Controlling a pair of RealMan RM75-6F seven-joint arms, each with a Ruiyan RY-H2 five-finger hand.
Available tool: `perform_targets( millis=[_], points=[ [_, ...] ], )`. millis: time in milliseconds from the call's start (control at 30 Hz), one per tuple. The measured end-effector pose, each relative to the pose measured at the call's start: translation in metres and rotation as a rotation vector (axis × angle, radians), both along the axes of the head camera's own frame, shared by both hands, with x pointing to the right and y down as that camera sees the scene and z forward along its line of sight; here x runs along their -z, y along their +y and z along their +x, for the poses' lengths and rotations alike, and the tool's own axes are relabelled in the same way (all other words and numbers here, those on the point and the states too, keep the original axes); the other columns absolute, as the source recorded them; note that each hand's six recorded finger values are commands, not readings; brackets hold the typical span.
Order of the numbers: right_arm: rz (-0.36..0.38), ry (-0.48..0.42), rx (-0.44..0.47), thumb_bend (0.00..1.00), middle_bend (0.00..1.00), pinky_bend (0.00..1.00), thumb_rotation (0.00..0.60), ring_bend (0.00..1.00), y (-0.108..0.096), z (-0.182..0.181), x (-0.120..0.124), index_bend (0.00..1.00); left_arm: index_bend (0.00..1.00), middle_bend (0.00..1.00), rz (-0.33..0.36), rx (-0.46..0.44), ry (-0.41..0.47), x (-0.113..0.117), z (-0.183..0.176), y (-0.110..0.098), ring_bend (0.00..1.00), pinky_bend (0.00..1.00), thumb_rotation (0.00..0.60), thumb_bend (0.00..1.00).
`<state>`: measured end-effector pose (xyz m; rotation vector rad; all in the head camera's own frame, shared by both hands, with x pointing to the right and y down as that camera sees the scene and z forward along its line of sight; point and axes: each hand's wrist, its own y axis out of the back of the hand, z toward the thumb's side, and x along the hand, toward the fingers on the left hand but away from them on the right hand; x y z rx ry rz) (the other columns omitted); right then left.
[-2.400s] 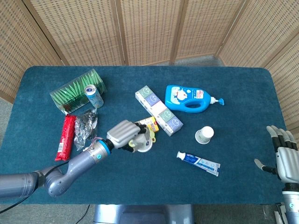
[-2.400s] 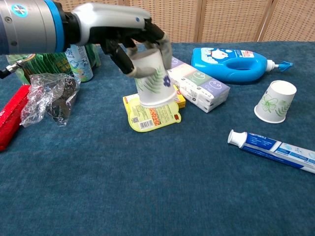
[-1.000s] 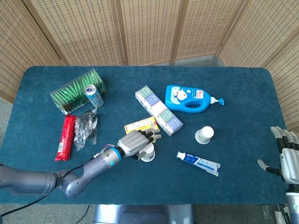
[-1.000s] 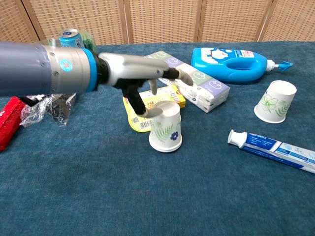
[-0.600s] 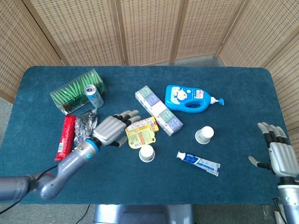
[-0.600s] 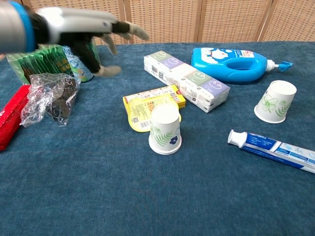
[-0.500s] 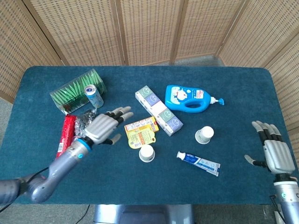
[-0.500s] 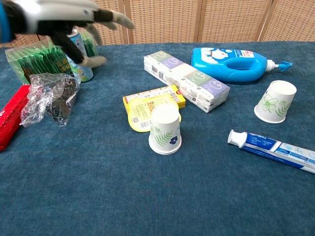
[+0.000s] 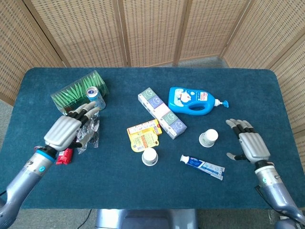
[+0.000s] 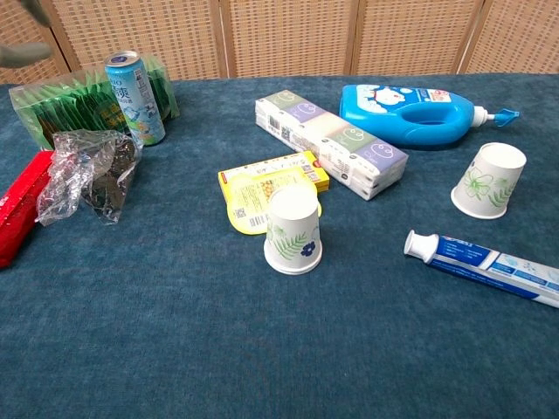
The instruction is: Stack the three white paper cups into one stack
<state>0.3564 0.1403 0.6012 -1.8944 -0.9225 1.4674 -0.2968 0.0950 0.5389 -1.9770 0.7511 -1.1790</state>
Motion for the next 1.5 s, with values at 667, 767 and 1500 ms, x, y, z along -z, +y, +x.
perform_targets(
  millis=[667,767,1500],
  points=[
    [-0.154,0.052,0.136,0.22,0.01,0.15,0.600,0.00,-0.024,-0.051,-0.060,0.00,0.05,0.00,-0.021,0.092,0.007,0.002,-0.040,0.016,0.00,0.22,0.600,0.51],
    [-0.169,0.066,0.136,0.24,0.05,0.20,0.600,0.00,-0.027,-0.053,-0.066,0.01,0.05,0.00,-0.024,0.100,0.009,0.001,-0.043,0.017,0.00,0.22,0.600,0.51],
    [-0.219,0.117,0.135,0.29,0.29,0.53,0.600,0.07,-0.037,-0.051,-0.089,0.33,0.06,0.00,-0.032,0.121,0.021,-0.004,-0.051,0.020,0.00,0.22,0.600,0.51]
  ],
)
